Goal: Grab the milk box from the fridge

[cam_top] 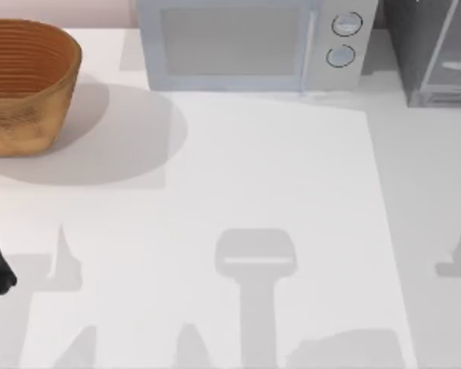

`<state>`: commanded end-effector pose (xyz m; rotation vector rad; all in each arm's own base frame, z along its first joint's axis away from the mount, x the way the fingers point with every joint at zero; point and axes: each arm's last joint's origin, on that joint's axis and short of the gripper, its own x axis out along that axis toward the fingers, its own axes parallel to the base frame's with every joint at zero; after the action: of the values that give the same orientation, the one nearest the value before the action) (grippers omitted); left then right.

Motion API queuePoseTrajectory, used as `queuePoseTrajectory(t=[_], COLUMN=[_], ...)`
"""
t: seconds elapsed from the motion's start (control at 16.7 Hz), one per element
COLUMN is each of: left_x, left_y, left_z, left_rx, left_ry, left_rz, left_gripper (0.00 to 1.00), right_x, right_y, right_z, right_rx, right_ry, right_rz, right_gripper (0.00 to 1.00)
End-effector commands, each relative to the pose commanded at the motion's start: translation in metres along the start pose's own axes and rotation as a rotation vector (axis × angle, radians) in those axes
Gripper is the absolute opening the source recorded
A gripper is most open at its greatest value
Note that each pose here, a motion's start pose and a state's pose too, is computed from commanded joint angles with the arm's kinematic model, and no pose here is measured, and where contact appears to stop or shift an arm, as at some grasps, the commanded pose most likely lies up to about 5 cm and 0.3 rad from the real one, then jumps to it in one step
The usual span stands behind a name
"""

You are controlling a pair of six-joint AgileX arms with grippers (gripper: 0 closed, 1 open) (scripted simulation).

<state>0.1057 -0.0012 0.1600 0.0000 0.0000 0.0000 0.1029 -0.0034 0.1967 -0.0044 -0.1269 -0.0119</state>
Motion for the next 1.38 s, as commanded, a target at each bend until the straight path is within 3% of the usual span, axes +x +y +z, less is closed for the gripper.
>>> queuePoseTrajectory(t=[0.18, 0.6, 1.38], left_x=[0.000, 0.000, 0.000], left_y=[0.000, 0.000, 0.000], left_z=[0.000, 0.000, 0.000], left_rx=[0.000, 0.000, 0.000], left_ry=[0.000, 0.000, 0.000], left_rz=[0.000, 0.000, 0.000], left_gripper=[1.00, 1.00, 1.00], right_x=[-0.002, -0.001, 0.053], right_y=[0.002, 0.002, 0.007], right_z=[-0.033, -0.037, 0.011], right_rx=[0.003, 0.006, 0.009], right_ry=[0.114, 0.131, 0.097], right_rz=[0.011, 0.012, 0.204], right_gripper=[0.00, 0.00, 0.00])
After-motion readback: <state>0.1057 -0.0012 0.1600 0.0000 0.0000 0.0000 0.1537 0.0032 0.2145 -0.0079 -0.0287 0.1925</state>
